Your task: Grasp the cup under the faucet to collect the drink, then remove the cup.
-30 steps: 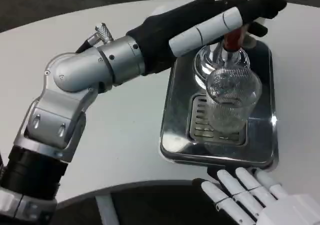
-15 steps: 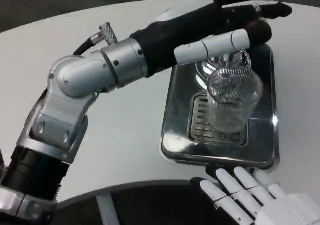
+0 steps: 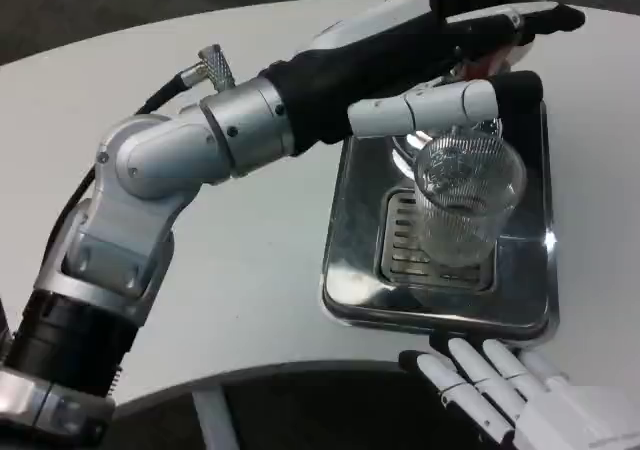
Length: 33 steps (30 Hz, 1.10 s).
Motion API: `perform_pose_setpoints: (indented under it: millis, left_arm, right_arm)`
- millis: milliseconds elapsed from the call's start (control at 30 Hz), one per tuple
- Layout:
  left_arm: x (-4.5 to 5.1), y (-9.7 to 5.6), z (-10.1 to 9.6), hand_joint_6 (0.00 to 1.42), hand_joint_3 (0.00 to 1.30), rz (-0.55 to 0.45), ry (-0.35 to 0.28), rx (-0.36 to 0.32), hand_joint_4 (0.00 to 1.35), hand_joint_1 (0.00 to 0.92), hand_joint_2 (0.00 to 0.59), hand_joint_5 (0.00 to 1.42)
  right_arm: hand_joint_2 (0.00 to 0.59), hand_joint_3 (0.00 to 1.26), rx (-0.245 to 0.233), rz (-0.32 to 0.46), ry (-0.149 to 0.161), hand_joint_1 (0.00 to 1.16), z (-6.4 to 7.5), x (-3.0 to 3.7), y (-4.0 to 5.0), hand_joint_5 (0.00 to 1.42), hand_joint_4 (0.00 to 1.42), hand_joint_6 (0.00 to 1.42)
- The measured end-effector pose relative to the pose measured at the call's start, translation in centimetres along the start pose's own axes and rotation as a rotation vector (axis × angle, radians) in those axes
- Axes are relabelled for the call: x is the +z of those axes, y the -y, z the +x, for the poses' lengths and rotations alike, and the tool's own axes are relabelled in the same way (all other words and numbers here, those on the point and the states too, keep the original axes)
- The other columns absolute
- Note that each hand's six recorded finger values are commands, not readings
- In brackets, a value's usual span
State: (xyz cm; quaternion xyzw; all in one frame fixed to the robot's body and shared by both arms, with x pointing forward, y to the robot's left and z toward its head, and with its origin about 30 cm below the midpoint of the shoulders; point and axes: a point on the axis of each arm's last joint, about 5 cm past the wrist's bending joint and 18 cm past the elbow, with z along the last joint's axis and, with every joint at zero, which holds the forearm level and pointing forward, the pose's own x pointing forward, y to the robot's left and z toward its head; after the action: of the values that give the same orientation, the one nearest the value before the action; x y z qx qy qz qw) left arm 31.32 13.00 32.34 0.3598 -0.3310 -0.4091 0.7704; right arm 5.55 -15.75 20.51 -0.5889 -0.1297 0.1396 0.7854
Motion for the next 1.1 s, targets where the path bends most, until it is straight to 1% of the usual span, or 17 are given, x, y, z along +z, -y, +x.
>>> perform_pose_setpoints:
  millis: [167, 333, 433, 500, 567, 700, 833, 933, 1033, 1100]
  left_arm:
    - [0.02, -0.04, 0.05, 0.13, 0.12, 0.033, 0.003, -0.007, 0.00, 0.000, 0.097, 0.02]
    - [0.07, -0.16, 0.14, 0.13, 0.12, 0.059, 0.006, -0.012, 0.00, 0.000, 0.096, 0.02]
    - [0.04, -0.13, 0.14, 0.13, 0.12, 0.066, 0.009, -0.015, 0.00, 0.000, 0.096, 0.02]
    - [0.09, -0.08, 0.17, 0.13, 0.12, 0.077, 0.014, -0.021, 0.00, 0.000, 0.096, 0.02]
    - [0.11, -0.02, 0.21, 0.13, 0.12, 0.083, 0.017, -0.026, 0.00, 0.000, 0.096, 0.02]
    - [0.18, 0.12, 0.33, 0.13, 0.12, 0.101, 0.021, -0.044, 0.00, 0.000, 0.096, 0.02]
    - [0.39, -0.03, 0.35, 0.13, 0.12, 0.145, 0.018, -0.057, 0.00, 0.000, 0.096, 0.02]
    - [0.43, -0.09, 0.31, 0.13, 0.12, 0.158, 0.018, -0.060, 0.00, 0.000, 0.096, 0.02]
    - [0.45, -0.10, 0.28, 0.13, 0.12, 0.163, 0.020, -0.061, 0.00, 0.000, 0.096, 0.02]
    - [0.45, -0.12, 0.26, 0.13, 0.12, 0.165, 0.019, -0.062, 0.00, 0.000, 0.096, 0.02]
  right_arm:
    - [0.454, 0.08, 0.010, 0.018, -0.022, 0.52, 0.25, 0.10, -0.13, 0.00, 0.00, 0.02]
    - [0.454, 0.08, 0.009, 0.046, -0.031, 0.52, 0.40, 0.16, -0.20, 0.00, 0.00, 0.02]
    - [0.454, 0.08, 0.010, 0.060, -0.042, 0.52, 0.45, 0.15, -0.23, 0.00, 0.00, 0.02]
    - [0.454, 0.08, 0.016, 0.060, -0.057, 0.52, 0.52, 0.15, -0.27, 0.00, 0.00, 0.02]
    - [0.454, 0.08, 0.019, 0.060, -0.065, 0.52, 0.56, 0.15, -0.30, 0.00, 0.00, 0.02]
    - [0.454, 0.08, 0.019, 0.074, -0.066, 0.52, 0.69, 0.25, -0.35, 0.00, 0.00, 0.03]
    - [0.454, 0.08, 0.019, 0.088, -0.067, 0.52, 0.80, 0.33, -0.39, 0.00, 0.00, 0.03]
    - [0.454, 0.08, 0.018, 0.098, -0.066, 0.52, 0.88, 0.40, -0.41, 0.00, 0.00, 0.03]
    - [0.454, 0.08, 0.020, 0.099, -0.074, 0.52, 0.94, 0.43, -0.45, 0.00, 0.00, 0.03]
    - [0.443, 0.08, 0.018, 0.112, -0.084, 0.53, 0.98, 0.40, -0.47, 0.01, 0.01, 0.05]
